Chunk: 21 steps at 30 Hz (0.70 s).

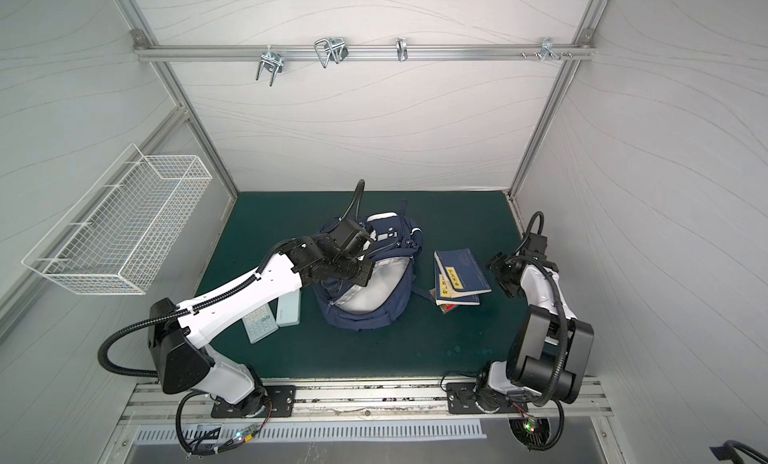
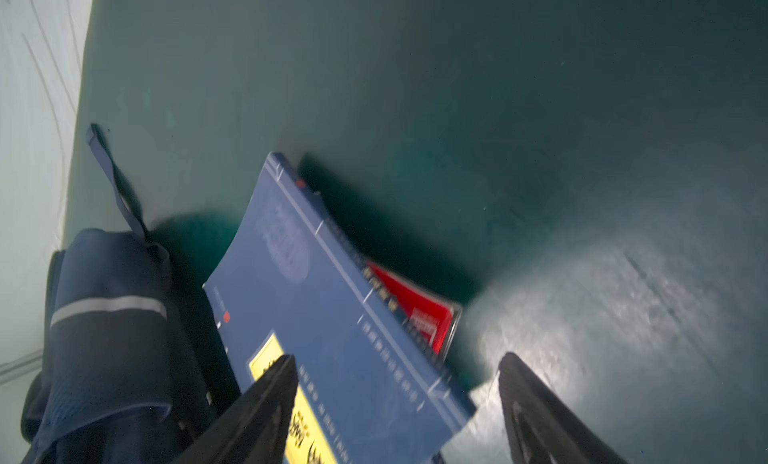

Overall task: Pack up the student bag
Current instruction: 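Lift the backpack flap with the left gripper while the right gripper moves to the books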

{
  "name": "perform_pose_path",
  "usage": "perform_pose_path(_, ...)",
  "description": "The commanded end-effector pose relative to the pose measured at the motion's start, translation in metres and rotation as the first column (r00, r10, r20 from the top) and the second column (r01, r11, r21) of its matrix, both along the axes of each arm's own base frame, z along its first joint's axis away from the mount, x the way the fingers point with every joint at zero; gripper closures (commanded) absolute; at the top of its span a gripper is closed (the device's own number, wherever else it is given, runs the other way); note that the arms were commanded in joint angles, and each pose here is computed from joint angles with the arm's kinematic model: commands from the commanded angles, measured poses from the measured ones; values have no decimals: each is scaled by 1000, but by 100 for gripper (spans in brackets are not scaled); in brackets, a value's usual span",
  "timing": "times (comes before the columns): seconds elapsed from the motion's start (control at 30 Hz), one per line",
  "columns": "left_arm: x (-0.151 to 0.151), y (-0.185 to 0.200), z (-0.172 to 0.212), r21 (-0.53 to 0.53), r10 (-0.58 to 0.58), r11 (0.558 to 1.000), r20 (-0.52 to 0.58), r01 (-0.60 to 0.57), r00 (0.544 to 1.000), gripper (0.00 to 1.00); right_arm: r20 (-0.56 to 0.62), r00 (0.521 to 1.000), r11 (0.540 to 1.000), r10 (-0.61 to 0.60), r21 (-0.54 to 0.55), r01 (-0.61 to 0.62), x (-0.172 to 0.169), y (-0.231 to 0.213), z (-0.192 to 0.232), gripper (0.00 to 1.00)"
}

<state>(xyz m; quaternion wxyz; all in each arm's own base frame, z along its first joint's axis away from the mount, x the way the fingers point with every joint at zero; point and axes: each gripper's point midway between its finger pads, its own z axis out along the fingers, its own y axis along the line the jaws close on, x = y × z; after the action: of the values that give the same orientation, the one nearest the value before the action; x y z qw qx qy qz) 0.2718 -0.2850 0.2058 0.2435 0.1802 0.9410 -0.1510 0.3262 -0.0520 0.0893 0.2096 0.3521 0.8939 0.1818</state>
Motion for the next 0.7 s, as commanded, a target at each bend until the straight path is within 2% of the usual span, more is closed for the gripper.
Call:
perform_pose_path(0.0, 5, -12, 29, -124, 13, 992, 53, -7, 998, 100, 46, 997, 998, 56, 9, -56, 9, -3, -7, 22)
perform_pose_path(0.13, 5, -12, 29, -127, 13, 992, 53, -6, 999, 100, 77, 997, 990, 6, 138, -16, 0, -1, -19, 22)
perform_pose_path(0.27, 7, -14, 31, -131, 13, 991, 50, -6, 999, 100, 100, 995, 973, 9, 229, -32, -2, 10, -25, 23)
perform_pose_path(0.4, 6, -16, 34, -144, 10, 990, 50, -3, 999, 100, 115, 993, 949, 1, 312, -37, -2, 18, -31, 30)
perform_pose_path(0.57, 6, -17, 41, -156, 11, 988, 61, -1, 998, 100, 133, 991, 930, -8, 365, -42, 1, 24, -35, 33)
perform_pose_path(0.67, 7, -16, 43, -155, 10, 988, 65, 0, 998, 100, 131, 991, 922, -23, 385, -29, -1, 24, -40, 40)
